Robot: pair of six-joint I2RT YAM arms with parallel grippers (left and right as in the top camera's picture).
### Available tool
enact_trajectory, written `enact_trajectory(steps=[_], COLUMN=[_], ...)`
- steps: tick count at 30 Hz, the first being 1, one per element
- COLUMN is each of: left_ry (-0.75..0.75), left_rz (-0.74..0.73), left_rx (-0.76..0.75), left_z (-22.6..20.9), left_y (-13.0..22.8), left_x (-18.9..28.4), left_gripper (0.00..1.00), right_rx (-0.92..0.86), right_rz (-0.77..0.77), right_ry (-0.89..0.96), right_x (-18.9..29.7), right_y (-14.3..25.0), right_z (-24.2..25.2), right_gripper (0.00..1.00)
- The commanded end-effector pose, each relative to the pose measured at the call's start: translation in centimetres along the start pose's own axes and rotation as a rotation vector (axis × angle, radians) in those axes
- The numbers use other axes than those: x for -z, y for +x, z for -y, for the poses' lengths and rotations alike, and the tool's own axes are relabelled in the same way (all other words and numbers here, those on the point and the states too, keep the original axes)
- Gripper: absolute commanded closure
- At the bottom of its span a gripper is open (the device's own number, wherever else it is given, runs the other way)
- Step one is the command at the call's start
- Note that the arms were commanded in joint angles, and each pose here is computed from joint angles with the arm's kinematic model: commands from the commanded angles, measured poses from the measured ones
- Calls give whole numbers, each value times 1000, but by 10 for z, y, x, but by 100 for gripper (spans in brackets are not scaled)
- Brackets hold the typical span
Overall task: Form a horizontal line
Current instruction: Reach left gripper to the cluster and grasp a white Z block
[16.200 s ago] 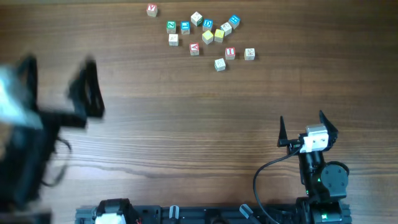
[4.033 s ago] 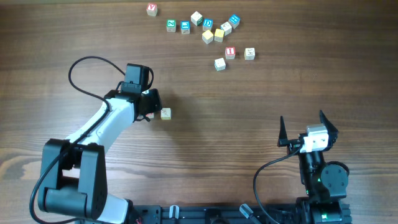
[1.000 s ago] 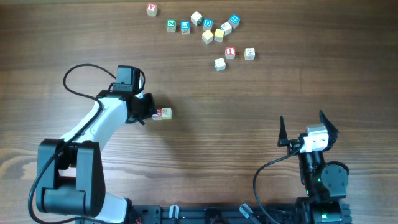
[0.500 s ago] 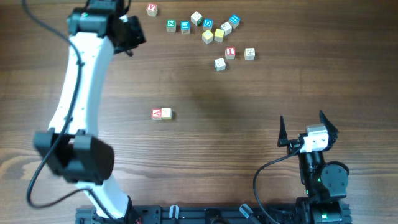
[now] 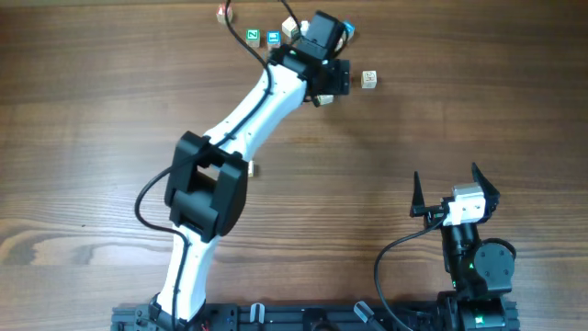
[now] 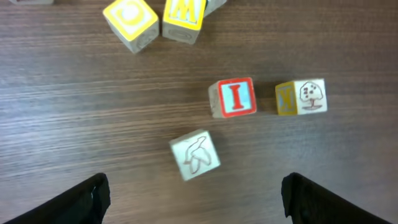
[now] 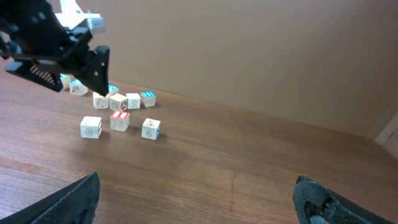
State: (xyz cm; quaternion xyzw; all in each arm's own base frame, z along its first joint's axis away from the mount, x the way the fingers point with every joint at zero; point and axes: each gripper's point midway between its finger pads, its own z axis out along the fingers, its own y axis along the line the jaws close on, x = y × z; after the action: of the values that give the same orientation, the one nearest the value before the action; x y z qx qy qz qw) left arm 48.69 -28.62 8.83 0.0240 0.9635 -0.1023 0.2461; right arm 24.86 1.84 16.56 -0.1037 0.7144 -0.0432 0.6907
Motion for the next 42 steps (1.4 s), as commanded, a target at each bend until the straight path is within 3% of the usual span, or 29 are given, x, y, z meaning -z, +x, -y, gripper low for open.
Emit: enact_trajectory(steps=[1,3,6,9,14,19,22,24,29,33,37,42], left_ry=[-42,-40,-51,-59,-66,-83,-98,-94,-86,-83,-61,-94], left_rz=[-4,-3,0,-13,-22,-38,-16,-6,11,15,57,54], left_rx=[42,40,41,38,41,43,47,52,55,55,60,46], left_z=[2,3,0,-2,-6,-12,-16,-17,-15,-15,-9,-41], left_y=[13,16,18,25,27,30,25,21,16,14,-8,-23], left_x=[-31,-42,-51,-64,-70,-70,-70,-70,-67,-65,-17,107], left_gripper=[11,16,35,39,62,66,57,64,64,73,79,81], right_rx=[6,6,5,5,5,5,5,5,5,5,5,6], right_rz=[7,7,7,7,7,7,7,7,7,7,7,7], right_ry=[5,5,5,5,5,5,5,5,5,5,5,5], right_x=[0,0,0,0,0,0,0,0,0,0,0,0], right_y=[-1,-1,-1,-1,-1,-1,-1,-1,-1,-1,-1,-1], right_z=[1,1,1,1,1,1,1,1,1,1,1,1], right_gripper=[0,0,0,0,0,0,0,0,0,0,0,0])
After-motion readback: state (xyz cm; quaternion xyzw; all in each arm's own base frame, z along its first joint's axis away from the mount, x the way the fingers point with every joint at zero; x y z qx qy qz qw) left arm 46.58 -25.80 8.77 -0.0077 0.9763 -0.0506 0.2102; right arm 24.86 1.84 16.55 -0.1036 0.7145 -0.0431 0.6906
